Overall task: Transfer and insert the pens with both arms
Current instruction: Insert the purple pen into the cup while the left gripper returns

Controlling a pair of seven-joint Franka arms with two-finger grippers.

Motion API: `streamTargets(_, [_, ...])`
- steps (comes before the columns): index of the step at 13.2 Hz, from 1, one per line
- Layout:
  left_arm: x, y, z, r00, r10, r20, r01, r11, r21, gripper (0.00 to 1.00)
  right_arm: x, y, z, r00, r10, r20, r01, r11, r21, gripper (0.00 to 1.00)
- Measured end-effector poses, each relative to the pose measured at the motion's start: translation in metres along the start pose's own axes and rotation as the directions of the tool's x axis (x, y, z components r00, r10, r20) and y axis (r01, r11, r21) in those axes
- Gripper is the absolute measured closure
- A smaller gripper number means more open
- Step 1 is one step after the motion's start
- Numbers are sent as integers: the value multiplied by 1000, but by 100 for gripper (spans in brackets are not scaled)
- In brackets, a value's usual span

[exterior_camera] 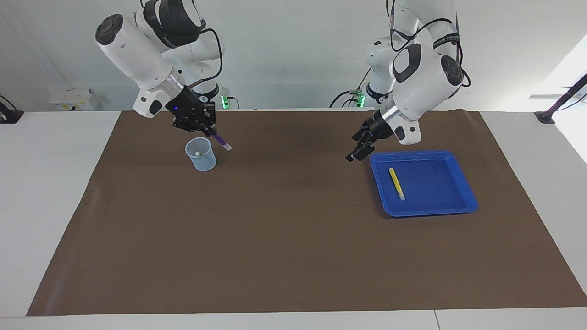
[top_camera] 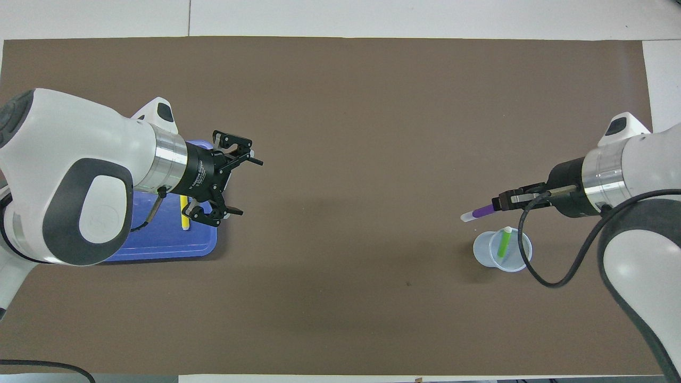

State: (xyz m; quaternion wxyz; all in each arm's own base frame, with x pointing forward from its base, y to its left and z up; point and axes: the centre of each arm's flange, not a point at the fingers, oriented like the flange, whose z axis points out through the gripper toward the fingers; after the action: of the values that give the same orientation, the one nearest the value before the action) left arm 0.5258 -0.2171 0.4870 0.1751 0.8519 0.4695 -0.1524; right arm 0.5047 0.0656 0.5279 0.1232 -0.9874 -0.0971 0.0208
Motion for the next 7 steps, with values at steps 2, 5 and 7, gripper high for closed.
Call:
streamTargets(2, [34, -10, -11, 990, 132, -48, -131, 991, 18, 0, -8, 22, 13, 998, -39, 58, 44, 996, -78, 82])
streamTargets(5, [71, -26, -15, 909, 401, -118, -386, 913, 130, 0, -19, 42, 34, 994, -26, 109, 36, 996, -83, 82])
streamTargets(7, [90, -37, -10, 792, 603, -97, -573, 789, 221, 0, -23, 43, 46, 991, -24, 130, 34, 996, -80, 82])
